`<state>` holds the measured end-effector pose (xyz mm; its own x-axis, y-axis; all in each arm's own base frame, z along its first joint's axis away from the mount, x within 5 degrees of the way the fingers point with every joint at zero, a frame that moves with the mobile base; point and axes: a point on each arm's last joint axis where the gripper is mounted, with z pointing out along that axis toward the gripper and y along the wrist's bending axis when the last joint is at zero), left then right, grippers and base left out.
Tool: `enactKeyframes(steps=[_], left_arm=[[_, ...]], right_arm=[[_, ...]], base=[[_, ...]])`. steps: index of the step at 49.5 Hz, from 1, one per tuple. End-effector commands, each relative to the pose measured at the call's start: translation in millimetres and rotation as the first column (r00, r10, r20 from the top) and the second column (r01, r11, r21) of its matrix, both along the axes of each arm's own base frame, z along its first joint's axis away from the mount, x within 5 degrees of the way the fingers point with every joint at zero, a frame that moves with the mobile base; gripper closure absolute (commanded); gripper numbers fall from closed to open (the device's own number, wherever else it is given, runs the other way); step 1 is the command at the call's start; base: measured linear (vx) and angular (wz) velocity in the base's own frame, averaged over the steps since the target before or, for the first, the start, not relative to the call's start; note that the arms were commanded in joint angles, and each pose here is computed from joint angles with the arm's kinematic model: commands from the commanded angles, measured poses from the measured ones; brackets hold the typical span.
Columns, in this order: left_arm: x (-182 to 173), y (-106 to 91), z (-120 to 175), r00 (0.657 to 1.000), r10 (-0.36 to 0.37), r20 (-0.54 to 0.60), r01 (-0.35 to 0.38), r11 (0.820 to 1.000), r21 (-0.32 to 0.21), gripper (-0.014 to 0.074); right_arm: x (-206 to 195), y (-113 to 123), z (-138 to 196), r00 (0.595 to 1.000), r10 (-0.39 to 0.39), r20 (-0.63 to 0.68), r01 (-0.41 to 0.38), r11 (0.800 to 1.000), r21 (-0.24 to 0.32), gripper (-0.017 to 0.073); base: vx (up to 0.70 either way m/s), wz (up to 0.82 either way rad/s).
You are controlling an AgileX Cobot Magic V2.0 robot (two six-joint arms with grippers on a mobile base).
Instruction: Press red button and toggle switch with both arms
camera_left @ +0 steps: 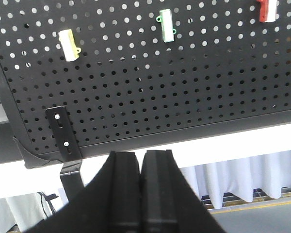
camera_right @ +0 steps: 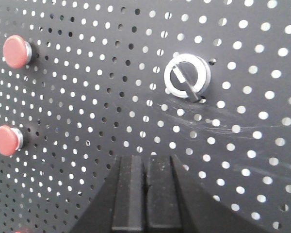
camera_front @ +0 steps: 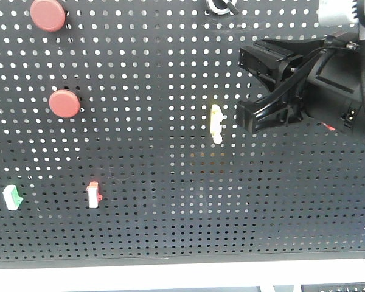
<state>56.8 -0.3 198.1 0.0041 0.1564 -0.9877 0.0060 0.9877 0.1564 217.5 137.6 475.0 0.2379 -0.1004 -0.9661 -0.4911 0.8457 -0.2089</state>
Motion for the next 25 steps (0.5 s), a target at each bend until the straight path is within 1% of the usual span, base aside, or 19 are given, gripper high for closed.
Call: enactKeyframes(steps=[1,6,7,8,9,11,12,13,15,17,20,22,23,24,25], left_arm=[[0,0.0,-3,0.998,0.001,0.061,0.000,1.000,-0.016,0.0591],[0,0.0,-3,0.998,0.001,0.061,0.000,1.000,-0.016,0.0591],[0,0.0,-3,0.998,0.001,0.061,0.000,1.000,-0.016,0.0591],[0,0.0,-3,0.998,0.001,0.061,0.000,1.000,-0.016,0.0591],[0,0.0,-3,0.998,0.001,0.061,0.000,1.000,-0.016,0.0591],[0,0.0,-3,0.998,0.001,0.061,0.000,1.000,-0.016,0.0591],[0,0.0,-3,0.998,0.001,0.061,0.000,1.000,-0.016,0.0591],[0,0.0,-3,0.998,0.001,0.061,0.000,1.000,-0.016,0.0591],[0,0.0,-3,0.998,0.001,0.061,0.000,1.000,-0.016,0.0591],[0,0.0,-3,0.998,0.001,0.061,0.000,1.000,-0.016,0.0591],[0,0.0,-3,0.998,0.001,0.061,0.000,1.000,-0.016,0.0591],[0,0.0,-3,0.998,0.001,0.061,0.000,1.000,-0.016,0.0591],[0,0.0,-3,0.998,0.001,0.061,0.000,1.000,-0.016,0.0591],[0,0.0,-3,0.998,0.001,0.061,0.000,1.000,-0.016,0.0591],[0,0.0,-3,0.998,0.001,0.061,0.000,1.000,-0.016,0.0591]], right_arm=[[-11,-5,20,0.994,0.022,0.106,-0.026,0.999,0.037,0.0559],[-23,-15,22,0.996,-0.005,0.088,0.002,1.000,0.028,0.0559],[-27,-18,19,0.996,-0.012,0.089,0.011,1.000,0.013,0.0559],[-33,-23,20,0.995,-0.017,0.099,0.017,1.000,0.009,0.0559],[-40,-29,17,0.994,-0.031,0.106,0.032,0.999,-0.009,0.0559],[-50,-42,11,0.992,-0.061,0.113,0.063,0.998,-0.015,0.0559],[-51,-47,4,0.992,-0.078,0.100,0.080,0.997,-0.012,0.0559],[-56,-55,2,0.989,-0.102,0.104,0.102,0.995,-0.001,0.0559],[-65,-68,-12,0.986,-0.139,0.089,0.138,0.990,0.026,0.0559],[-72,-82,-26,0.980,-0.189,0.064,0.185,0.981,0.057,0.0559],[-87,-103,-54,0.959,-0.282,0.026,0.278,0.955,0.105,0.0559],[-94,-114,-76,0.941,-0.338,-0.004,0.336,0.934,0.119,0.0559],[-101,-118,-81,0.932,-0.363,0.000,0.360,0.924,0.132,0.0559],[-103,-121,-93,0.925,-0.379,-0.017,0.378,0.917,0.126,0.0559],[-110,-124,-98,0.917,-0.399,-0.012,0.397,0.908,0.132,0.0559]], base=[[0.00,0.00],[0.00,0.00],[0.00,0.00],[0.00,0.00],[0.00,0.00],[0.00,0.00],[0.00,0.00],[0.00,0.00],[0.00,0.00],[0.00,0.00],[0.00,0.00],[0.00,0.00],[0.00,0.00],[0.00,0.00],[0.00,0.00]])
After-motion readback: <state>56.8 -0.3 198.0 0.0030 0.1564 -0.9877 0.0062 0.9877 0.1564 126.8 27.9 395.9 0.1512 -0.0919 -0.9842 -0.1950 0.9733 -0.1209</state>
